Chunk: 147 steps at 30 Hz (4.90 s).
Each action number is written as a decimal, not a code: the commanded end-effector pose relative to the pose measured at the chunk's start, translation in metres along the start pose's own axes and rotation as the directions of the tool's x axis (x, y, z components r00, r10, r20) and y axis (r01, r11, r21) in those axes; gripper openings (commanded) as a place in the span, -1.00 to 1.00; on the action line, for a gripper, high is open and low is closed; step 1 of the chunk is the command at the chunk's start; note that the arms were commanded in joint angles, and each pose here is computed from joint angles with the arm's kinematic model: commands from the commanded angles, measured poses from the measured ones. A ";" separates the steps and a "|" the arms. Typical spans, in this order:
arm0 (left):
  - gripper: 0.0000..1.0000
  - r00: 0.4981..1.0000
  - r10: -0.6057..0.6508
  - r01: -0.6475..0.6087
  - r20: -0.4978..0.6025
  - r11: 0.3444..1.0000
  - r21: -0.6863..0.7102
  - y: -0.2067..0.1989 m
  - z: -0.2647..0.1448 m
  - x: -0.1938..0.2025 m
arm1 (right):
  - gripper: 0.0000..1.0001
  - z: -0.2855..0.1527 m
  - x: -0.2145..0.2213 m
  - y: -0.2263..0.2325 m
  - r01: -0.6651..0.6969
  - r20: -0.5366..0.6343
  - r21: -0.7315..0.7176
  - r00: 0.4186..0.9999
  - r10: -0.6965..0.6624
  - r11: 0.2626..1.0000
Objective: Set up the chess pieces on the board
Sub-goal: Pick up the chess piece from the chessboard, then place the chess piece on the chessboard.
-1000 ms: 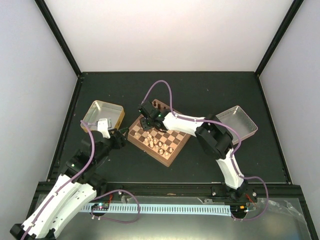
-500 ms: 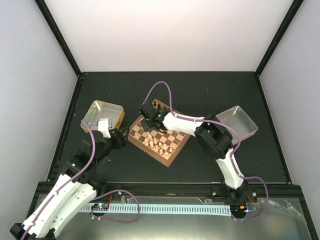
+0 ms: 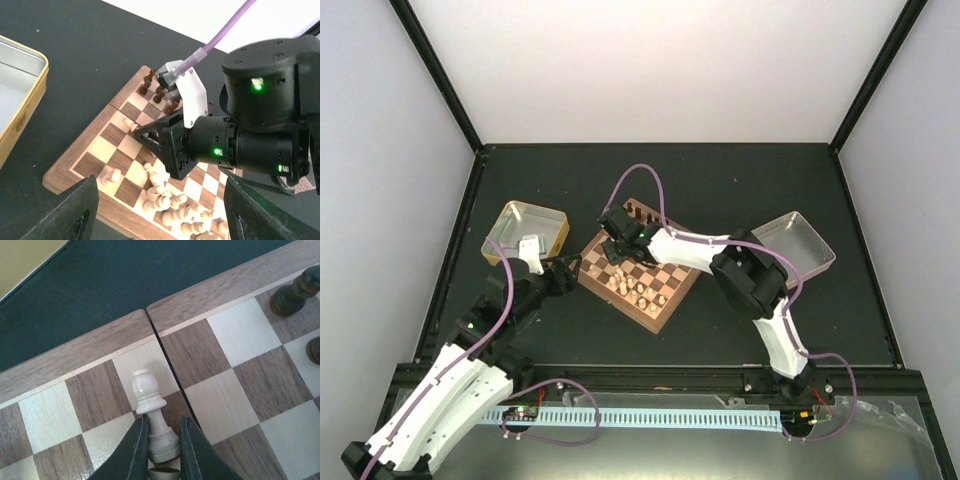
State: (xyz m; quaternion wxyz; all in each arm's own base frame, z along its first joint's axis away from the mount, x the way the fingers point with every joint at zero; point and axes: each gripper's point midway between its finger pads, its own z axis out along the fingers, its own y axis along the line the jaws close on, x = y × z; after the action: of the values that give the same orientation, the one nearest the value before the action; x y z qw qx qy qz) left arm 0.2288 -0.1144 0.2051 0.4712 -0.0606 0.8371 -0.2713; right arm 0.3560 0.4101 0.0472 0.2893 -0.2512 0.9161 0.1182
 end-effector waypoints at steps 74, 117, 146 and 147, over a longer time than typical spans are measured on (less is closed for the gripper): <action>-0.97 0.926 -0.215 0.350 -0.311 0.798 0.490 -0.107 0.044 -0.039 | 0.37 -0.251 -0.030 0.014 -0.062 0.398 -0.766 0.735 0.548 0.640; -0.97 0.995 -0.047 0.057 -0.093 0.991 0.117 -0.030 0.050 -0.039 | -0.89 -0.226 0.007 -0.008 -0.364 0.184 -0.709 0.731 0.657 0.604; -0.49 0.899 0.334 -0.395 -0.285 0.899 -0.192 0.021 0.184 0.051 | -0.84 -0.234 0.048 -0.058 -0.401 0.328 -0.471 0.748 0.578 0.786; -0.37 0.901 0.329 -0.388 -0.282 0.903 -0.186 0.018 0.182 0.050 | -0.83 -0.234 0.048 -0.058 -0.400 0.326 -0.475 0.747 0.579 0.784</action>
State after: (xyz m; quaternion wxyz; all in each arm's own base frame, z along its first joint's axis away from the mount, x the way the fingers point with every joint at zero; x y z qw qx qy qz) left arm 0.3475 -0.1845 0.0691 0.3666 0.0795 0.9239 -0.0749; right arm 0.2405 0.2644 0.2052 0.3876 -0.0146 0.8140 0.4323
